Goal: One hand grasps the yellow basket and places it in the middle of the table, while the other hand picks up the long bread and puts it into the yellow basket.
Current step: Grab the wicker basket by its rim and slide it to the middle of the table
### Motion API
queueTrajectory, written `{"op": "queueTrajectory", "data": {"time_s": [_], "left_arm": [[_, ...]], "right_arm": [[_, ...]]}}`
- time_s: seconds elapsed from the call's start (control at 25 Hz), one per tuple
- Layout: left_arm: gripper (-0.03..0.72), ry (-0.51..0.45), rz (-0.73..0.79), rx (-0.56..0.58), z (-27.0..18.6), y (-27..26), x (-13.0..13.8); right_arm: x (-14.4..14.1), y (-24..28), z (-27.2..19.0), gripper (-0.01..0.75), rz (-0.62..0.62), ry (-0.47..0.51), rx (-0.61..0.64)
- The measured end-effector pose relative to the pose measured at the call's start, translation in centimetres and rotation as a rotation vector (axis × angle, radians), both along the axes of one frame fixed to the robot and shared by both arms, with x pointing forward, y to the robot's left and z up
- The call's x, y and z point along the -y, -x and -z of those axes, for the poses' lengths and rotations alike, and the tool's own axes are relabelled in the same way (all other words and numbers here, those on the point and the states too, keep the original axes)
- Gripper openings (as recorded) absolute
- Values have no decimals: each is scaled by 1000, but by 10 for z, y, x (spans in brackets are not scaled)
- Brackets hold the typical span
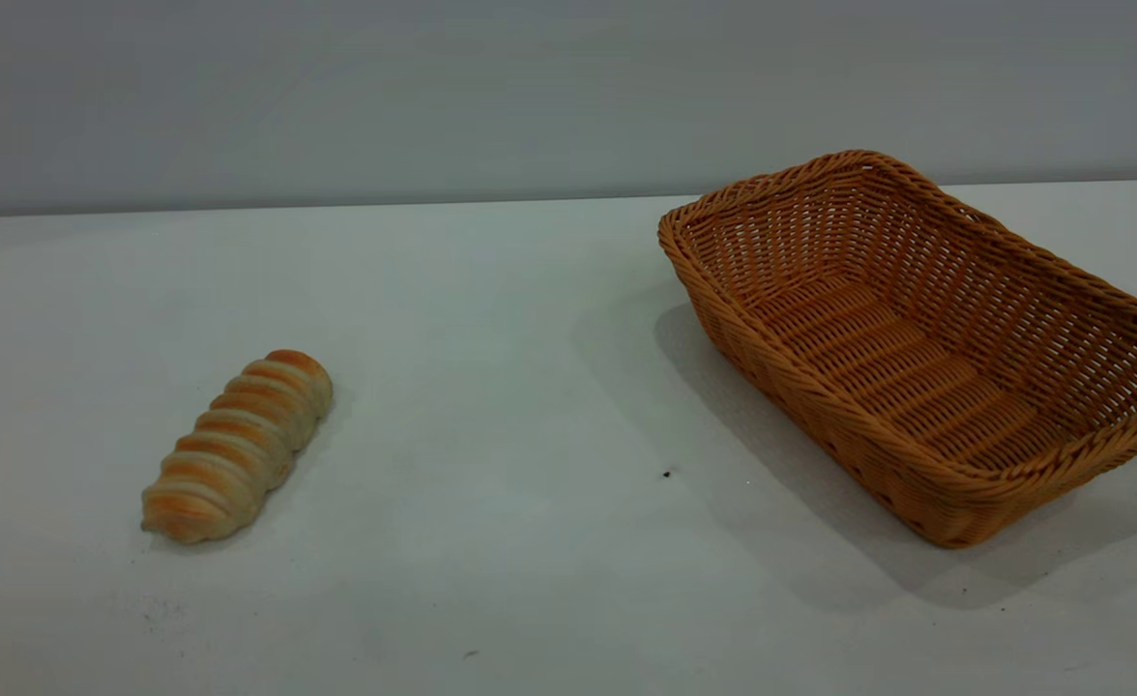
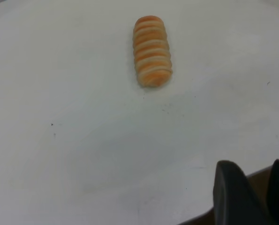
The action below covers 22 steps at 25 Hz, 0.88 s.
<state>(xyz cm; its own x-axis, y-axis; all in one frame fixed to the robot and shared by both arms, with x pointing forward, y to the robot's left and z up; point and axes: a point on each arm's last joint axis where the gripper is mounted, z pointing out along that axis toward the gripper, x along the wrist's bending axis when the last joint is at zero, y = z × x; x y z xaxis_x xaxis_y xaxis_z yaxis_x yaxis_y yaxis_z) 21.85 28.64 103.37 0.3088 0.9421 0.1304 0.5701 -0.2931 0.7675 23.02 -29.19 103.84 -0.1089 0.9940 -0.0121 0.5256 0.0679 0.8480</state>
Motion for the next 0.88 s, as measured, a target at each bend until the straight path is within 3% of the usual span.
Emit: {"op": "queueTrajectory", "data": {"time_s": [0.64, 0.8, 0.88], "left_arm": [[237, 49, -30, 32, -5, -4, 1], [237, 177, 12, 178, -28, -30, 10], [237, 228, 47, 193, -36, -50, 14]], "right_arm": [[-1, 0, -3, 324, 14, -42, 20], [-6, -22, -18, 324, 8, -132, 66], [-9, -44, -25, 336, 7, -188, 47]]}}
